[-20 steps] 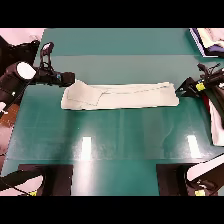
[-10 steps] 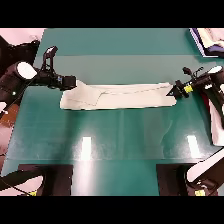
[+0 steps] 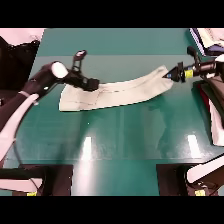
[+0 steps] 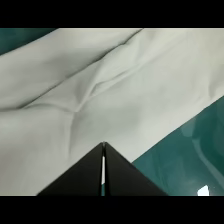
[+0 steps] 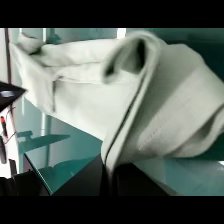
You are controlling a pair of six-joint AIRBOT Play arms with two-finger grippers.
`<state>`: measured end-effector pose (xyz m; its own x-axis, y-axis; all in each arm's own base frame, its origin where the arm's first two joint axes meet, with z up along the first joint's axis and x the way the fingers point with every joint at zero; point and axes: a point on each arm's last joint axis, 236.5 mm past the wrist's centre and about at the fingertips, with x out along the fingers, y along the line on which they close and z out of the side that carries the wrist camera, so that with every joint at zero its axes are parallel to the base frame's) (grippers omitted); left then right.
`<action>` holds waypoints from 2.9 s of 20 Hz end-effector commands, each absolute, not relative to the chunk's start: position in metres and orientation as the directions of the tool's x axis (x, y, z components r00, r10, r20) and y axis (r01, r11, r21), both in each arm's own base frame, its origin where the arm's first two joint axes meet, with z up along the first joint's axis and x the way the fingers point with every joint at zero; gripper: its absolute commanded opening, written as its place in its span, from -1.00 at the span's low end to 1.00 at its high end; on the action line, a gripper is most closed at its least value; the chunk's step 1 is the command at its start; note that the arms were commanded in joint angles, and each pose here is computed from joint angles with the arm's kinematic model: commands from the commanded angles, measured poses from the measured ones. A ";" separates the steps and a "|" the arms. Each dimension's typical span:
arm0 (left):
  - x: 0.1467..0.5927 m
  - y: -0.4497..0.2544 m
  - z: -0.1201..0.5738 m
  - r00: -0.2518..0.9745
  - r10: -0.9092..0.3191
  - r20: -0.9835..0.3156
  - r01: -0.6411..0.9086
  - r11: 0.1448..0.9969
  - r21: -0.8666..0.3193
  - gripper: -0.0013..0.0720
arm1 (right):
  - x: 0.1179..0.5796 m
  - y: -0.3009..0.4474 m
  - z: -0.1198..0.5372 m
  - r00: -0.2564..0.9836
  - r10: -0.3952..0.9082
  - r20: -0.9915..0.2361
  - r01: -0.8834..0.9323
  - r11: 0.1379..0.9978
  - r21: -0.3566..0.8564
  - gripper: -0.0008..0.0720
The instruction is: Fold the shirts.
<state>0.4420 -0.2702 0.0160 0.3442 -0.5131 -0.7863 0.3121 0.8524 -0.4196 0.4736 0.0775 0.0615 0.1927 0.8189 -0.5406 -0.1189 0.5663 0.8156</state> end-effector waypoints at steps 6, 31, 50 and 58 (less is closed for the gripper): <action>0.462 -0.343 -0.045 0.220 -0.532 -0.818 0.342 0.827 -0.446 -0.88 | 0.452 0.199 0.210 0.184 0.863 -0.470 -0.496 0.494 0.714 -0.94; 0.436 -0.023 0.285 0.716 0.038 -0.697 0.062 0.991 0.118 -0.87 | 0.406 0.417 0.205 0.064 0.930 -0.361 -0.681 0.305 0.666 -0.94; 0.384 -0.008 0.310 0.719 0.044 -0.694 0.035 0.994 0.099 -0.87 | 0.426 0.402 0.104 0.047 0.830 -0.555 -0.727 0.409 0.552 0.10; 0.403 -0.032 0.291 0.689 -0.046 -0.723 0.101 0.994 0.033 -0.87 | 0.471 0.251 0.021 0.120 0.760 -0.638 -0.373 0.630 0.681 1.00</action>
<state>0.3973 -0.0229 0.2976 0.7016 -0.0111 -0.7125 0.0767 0.9952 0.0600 0.4720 0.2875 0.0522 0.1284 0.7834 -0.6081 -0.4916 0.5828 0.6470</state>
